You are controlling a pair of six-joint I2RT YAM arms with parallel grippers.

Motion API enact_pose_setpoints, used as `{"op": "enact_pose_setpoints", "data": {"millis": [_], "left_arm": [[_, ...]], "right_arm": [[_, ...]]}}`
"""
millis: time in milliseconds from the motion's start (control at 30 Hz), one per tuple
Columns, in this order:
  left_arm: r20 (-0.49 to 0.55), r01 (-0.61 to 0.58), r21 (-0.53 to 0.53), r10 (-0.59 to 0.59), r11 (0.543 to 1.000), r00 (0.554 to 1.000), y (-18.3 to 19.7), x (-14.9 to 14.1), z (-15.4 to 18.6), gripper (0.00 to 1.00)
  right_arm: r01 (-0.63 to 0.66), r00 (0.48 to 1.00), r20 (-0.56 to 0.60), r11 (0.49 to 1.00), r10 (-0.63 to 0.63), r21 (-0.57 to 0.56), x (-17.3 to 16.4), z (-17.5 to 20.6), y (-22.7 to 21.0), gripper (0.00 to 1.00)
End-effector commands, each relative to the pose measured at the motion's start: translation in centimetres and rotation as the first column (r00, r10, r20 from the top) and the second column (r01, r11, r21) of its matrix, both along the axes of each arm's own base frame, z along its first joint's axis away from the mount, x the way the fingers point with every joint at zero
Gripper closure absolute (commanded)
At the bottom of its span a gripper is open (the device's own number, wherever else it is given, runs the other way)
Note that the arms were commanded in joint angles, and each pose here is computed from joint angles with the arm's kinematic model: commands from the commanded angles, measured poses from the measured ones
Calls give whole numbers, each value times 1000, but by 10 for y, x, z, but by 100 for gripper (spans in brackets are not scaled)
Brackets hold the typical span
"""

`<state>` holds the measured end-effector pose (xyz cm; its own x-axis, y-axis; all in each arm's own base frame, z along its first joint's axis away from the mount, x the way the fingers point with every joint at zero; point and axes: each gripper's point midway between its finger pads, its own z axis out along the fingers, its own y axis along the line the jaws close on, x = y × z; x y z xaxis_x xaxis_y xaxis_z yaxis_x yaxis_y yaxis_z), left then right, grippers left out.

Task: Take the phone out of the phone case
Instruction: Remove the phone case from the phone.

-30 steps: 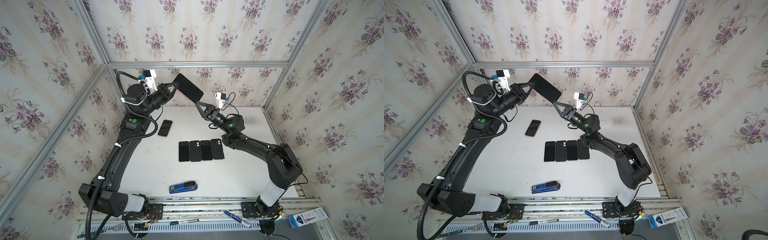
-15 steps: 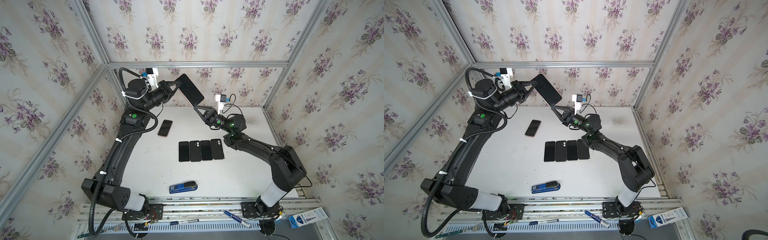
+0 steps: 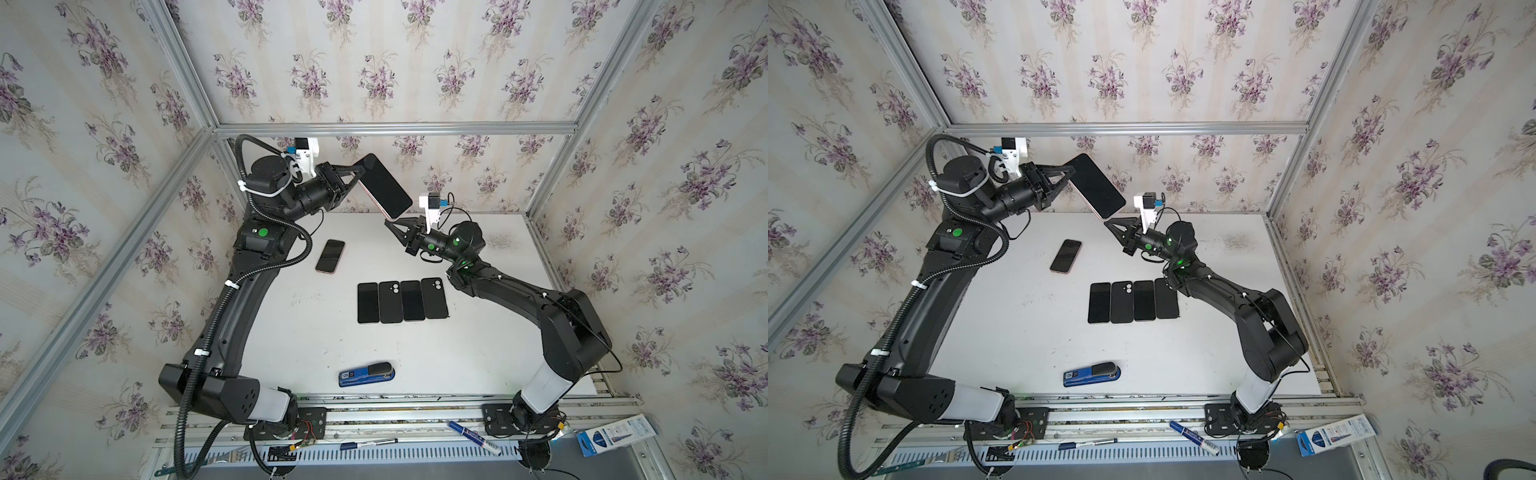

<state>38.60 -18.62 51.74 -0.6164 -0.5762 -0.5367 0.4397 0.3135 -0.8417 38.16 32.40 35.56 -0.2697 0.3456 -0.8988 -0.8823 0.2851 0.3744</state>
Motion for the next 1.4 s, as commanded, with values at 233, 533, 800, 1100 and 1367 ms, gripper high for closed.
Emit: {"op": "enact_pose_setpoints", "data": {"millis": [233,533,800,1100,1367], "left_arm": [[284,153,224,-214,963,935,-10,-31,30,100],[485,189,475,-435,859,758,-19,-87,15,100],[504,197,508,-475,838,721,-20,-94,6,100],[509,219,510,-496,832,703,-24,-94,8,100],[506,225,510,-501,830,703,-25,-94,6,100]], "right_arm": [[76,997,13,996,-76,-44,-14,10,-64,48],[-132,985,91,977,148,-168,-48,30,-59,50],[-239,958,103,944,267,-227,-70,39,-39,50],[-306,935,108,923,337,-234,-88,43,-24,50],[-360,915,102,903,391,-234,-96,44,-11,52]]}}
